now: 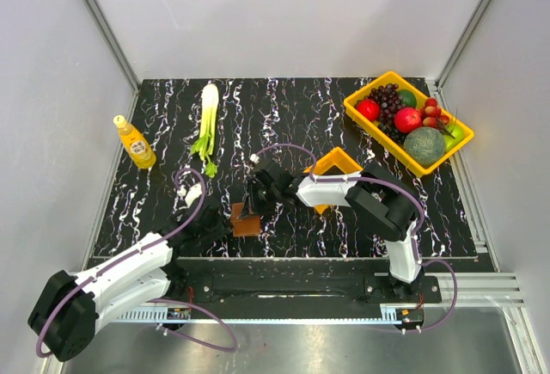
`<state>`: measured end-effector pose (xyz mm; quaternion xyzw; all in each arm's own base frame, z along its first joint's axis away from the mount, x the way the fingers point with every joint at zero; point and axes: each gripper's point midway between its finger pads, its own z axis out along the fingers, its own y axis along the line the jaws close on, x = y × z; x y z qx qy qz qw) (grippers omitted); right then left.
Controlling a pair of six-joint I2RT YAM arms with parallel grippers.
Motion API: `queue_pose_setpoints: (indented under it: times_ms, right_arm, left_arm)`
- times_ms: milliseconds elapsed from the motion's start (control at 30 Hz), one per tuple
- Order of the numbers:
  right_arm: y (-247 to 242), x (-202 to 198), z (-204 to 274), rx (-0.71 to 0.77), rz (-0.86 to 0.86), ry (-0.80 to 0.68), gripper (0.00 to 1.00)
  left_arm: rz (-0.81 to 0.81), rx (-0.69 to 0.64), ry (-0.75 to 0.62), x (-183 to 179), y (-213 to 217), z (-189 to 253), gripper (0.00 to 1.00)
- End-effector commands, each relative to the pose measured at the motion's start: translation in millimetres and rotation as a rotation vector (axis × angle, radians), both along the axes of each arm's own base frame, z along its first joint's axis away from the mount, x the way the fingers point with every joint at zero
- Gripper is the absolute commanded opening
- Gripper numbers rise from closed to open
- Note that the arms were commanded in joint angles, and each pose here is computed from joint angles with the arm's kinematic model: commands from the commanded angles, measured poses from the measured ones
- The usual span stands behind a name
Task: Put the credit cards into the card holder
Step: Close the card holder at the center of the board.
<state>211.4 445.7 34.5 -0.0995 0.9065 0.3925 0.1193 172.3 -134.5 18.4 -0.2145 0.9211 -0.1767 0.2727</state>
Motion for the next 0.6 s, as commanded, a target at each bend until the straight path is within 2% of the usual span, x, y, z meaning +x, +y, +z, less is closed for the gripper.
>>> queue_pose_setpoints:
  times_ms: [0, 300, 467, 567]
  right_arm:
    - [5, 13, 24, 0.0, -0.015, -0.09, 0.0]
    - [-12, 9, 9, -0.1, -0.027, -0.065, 0.0]
    - [-12, 15, 17, -0.119, -0.026, -0.108, 0.0]
    - [-7, 15, 28, -0.09, -0.012, -0.114, 0.0]
  left_arm:
    - [0.0, 0.044, 0.014, -2, 6, -3, 0.35]
    - [-0.004, 0.059, 0.026, -2, 7, -6, 0.35]
    - [-0.008, 0.06, 0.028, -1, 6, -7, 0.35]
    - [-0.018, 0.026, -0.013, 5, -1, 3, 0.44]
